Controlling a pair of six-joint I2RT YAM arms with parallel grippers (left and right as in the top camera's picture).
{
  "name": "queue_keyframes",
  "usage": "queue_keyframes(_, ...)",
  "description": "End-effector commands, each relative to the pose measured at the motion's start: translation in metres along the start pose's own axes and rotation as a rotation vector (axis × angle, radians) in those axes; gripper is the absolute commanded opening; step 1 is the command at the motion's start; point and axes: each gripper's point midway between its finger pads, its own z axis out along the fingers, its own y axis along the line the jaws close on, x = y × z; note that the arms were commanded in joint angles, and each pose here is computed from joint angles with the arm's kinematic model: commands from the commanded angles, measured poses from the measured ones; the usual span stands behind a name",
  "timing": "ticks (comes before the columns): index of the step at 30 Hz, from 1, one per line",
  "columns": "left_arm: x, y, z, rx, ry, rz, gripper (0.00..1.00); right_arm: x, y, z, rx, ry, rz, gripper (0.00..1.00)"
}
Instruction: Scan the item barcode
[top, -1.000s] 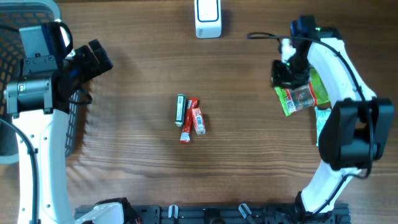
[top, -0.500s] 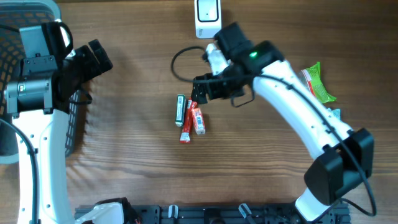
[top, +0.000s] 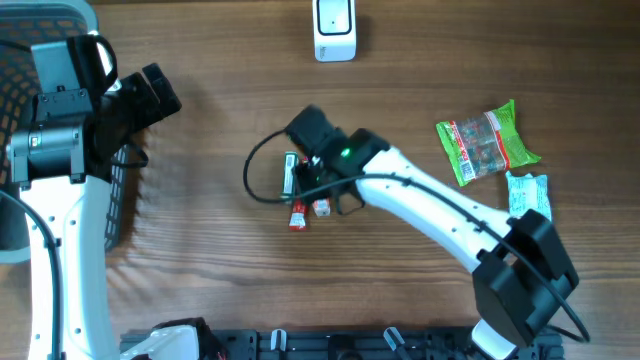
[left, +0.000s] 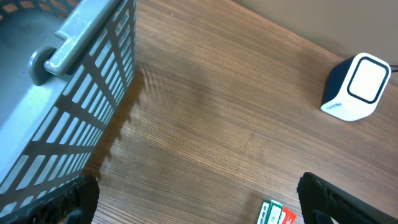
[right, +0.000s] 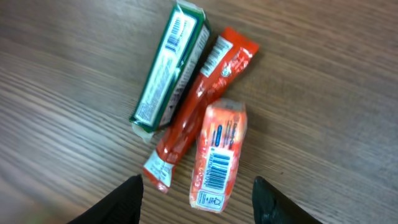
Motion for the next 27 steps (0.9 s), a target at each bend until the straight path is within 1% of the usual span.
queue_keyframes(1,-0.005,0.001,-0.005,-0.002,-0.021,0.017,1.00,0.002,-0.015,0.014,0.095,-0.036,0.030,0.57)
queue_keyframes(6,-0.005,0.001,-0.005,-0.002,-0.021,0.017,1.00,0.002,-0.015,0.029,0.098,-0.027,0.033,0.56)
queue_keyframes(11,-0.005,0.001,-0.005,-0.002,-0.021,0.017,1.00,0.012,-0.013,0.046,0.086,0.026,0.041,0.55)
queue_keyframes(14,-0.005,0.001,-0.005,-0.003,-0.021,0.017,1.00,0.017,-0.011,0.053,0.073,0.056,0.040,0.46)
queue_keyframes(16,-0.005,0.001,-0.005,-0.002,-0.021,0.017,1.00,0.019,-0.013,0.054,0.082,0.062,0.034,0.31)
queue_keyframes(17,-0.005,0.001,-0.005,-0.003,-0.021,0.017,1.00,0.018,-0.014,0.053,0.087,0.060,0.031,0.29)
queue_keyframes(23,-0.005,0.001,-0.005,-0.003,-0.021,0.017,1.00,0.011,-0.029,0.052,0.140,0.033,0.043,0.27)
queue_keyframes(27,-0.005,0.001,-0.005,-0.003,-0.021,0.017,1.00,0.004,-0.056,0.046,0.205,0.026,0.085,0.27)
